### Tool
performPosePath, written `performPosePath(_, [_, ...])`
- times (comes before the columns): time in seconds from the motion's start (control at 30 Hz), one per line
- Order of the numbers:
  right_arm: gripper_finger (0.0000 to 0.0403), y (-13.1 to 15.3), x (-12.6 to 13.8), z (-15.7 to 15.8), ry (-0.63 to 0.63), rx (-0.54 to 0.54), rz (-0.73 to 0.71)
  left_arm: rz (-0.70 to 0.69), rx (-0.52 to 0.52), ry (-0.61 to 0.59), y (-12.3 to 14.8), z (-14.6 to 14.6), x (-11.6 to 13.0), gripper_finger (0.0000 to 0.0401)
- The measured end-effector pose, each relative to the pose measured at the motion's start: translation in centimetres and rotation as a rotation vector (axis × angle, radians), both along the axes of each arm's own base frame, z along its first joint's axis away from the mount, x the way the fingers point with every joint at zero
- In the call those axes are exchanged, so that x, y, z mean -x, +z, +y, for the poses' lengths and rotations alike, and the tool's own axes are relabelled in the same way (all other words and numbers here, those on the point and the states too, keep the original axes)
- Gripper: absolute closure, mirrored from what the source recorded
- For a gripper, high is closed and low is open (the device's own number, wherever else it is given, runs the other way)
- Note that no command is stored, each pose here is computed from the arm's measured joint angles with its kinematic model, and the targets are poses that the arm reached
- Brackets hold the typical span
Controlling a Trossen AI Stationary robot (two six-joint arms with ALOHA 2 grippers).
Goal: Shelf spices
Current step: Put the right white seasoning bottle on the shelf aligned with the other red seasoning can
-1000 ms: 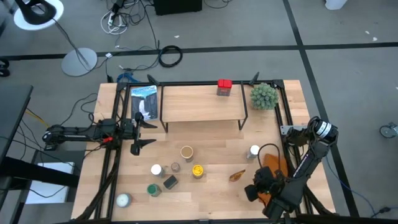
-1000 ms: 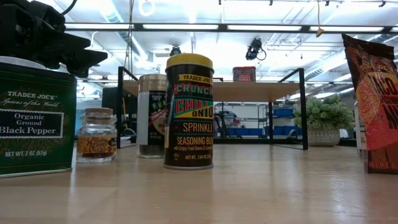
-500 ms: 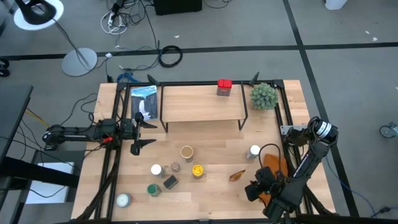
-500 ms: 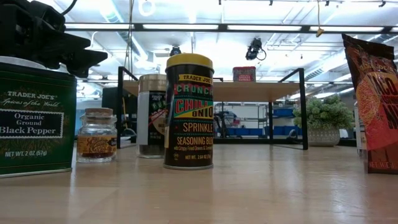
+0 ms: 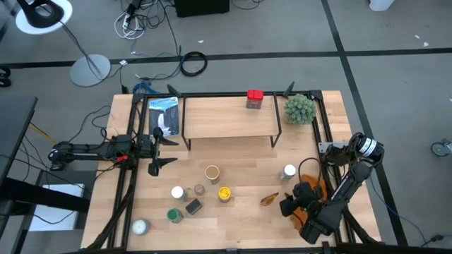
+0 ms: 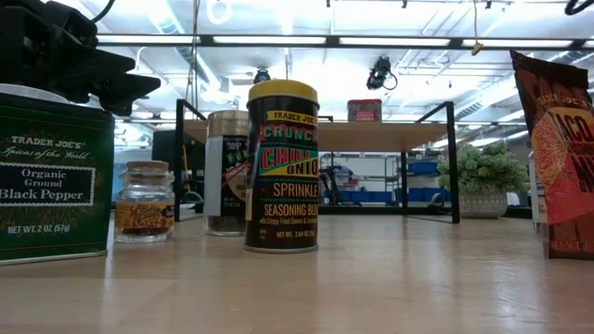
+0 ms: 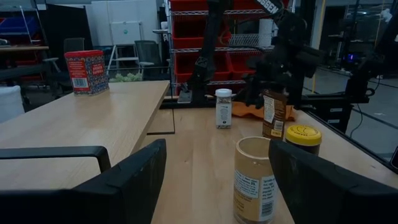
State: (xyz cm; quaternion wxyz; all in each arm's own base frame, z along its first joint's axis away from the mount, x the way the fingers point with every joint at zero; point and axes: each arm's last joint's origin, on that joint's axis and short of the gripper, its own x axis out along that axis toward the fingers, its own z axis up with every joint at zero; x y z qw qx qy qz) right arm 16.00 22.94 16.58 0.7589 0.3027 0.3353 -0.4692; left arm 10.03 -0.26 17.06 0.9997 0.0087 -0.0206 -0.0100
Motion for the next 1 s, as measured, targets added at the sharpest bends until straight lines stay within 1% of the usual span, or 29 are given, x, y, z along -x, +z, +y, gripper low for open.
performPosePath(0.17, [0.0183, -0.7, 0.0, -1.1, -0.055, 0.037, 0.012, 0.000, 0.000, 0.000, 0.0, 0.0, 0.0, 0.0113])
performPosePath(0.3, [0.0183, -1.2, -0.7, -1.9, -0.082, 0.028, 0.018, 0.000, 0.000, -0.001, 0.0, 0.0, 0.0, 0.0113])
performPosePath(0.43, [0.0183, -1.6, -1.2, -2.6, -0.106, 0.010, 0.084, 0.001, 0.000, -0.001, 0.0, 0.0, 0.0, 0.0113])
performPosePath(0.53, [0.0183, -1.6, -1.4, -2.9, -0.126, 0.003, 0.103, 0.001, 0.000, 0.000, 0.0, 0.0, 0.0, 0.0113])
performPosePath(1.0, [0.0183, -1.7, -2.0, -3.1, -0.146, -0.017, 0.089, 0.000, 0.000, 0.000, 0.0, 0.0, 0.0, 0.0113])
